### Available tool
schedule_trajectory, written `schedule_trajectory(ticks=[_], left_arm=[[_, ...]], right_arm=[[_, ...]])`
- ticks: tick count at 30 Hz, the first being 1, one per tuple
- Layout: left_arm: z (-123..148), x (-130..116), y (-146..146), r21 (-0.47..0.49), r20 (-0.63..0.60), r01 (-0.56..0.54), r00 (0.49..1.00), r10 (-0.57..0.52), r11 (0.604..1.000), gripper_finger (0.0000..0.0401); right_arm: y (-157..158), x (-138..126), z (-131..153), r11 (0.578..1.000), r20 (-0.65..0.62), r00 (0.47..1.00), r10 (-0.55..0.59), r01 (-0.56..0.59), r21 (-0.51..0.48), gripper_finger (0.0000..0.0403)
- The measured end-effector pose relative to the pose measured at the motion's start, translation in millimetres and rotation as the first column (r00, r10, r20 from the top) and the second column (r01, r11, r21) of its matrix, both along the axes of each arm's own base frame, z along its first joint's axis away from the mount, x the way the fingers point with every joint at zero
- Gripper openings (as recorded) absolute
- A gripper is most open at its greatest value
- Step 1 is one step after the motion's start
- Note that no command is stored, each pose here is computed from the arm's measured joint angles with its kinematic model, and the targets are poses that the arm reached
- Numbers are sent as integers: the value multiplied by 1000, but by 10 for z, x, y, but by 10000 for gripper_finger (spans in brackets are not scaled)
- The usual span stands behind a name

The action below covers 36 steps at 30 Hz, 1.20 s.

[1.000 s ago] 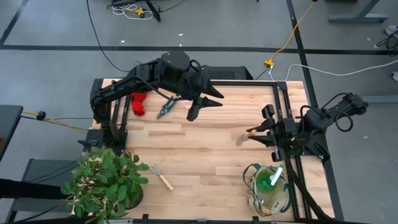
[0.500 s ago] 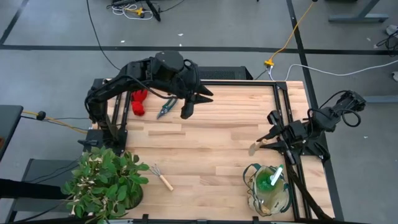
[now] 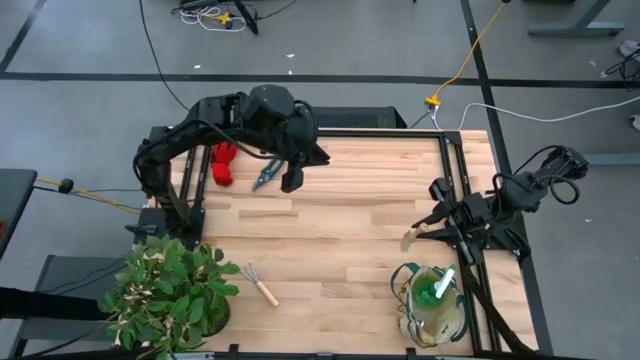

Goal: Pick & Place Garden tools in Gardening bag
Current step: Put the brown trowel into the white gardening bag

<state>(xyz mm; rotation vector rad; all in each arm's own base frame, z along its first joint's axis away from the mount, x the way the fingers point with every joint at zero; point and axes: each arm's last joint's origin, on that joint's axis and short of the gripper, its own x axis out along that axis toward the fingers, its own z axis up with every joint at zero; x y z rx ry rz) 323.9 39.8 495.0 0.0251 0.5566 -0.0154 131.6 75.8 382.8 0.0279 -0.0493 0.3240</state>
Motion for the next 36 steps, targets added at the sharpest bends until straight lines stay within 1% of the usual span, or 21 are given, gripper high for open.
schedule_trajectory(ticks=[7,14,19,21,24,25,27,33,35,36], left_arm=[[-52,-35,-5,4,-64,4,998,-3,1000,32],[-66,-41,-38,3,-82,20,996,-20,1000,6],[-66,-91,-55,9,-106,20,994,-19,1000,9],[-44,-111,-63,19,-96,12,995,-10,1000,8],[27,-209,-97,52,-75,11,997,-7,999,5],[77,-257,-110,66,-50,0,999,3,998,5],[129,-372,-117,86,-50,-23,998,28,996,5],[251,-571,-123,106,-6,-63,998,64,992,4],[263,-644,-130,106,-18,-64,998,66,992,3],[280,-655,-130,106,-6,-67,998,68,992,3]], right_arm=[[0,0,-4,999,-16,1000,2,-2,34,68],[0,0,-5,999,-16,1000,2,-2,34,68],[1,1,-5,999,-16,1000,2,-2,33,68],[1,1,-5,999,-16,1000,2,-1,34,68],[1,1,-6,999,-17,1000,2,-1,33,68],[1,1,-5,999,-16,1000,2,-1,33,68],[1,2,-5,999,-17,1000,2,-1,33,68],[1,3,-7,999,-18,1000,1,0,32,68],[0,3,-6,999,-18,1000,1,0,32,68],[0,3,-6,999,-17,1000,1,0,32,68]])
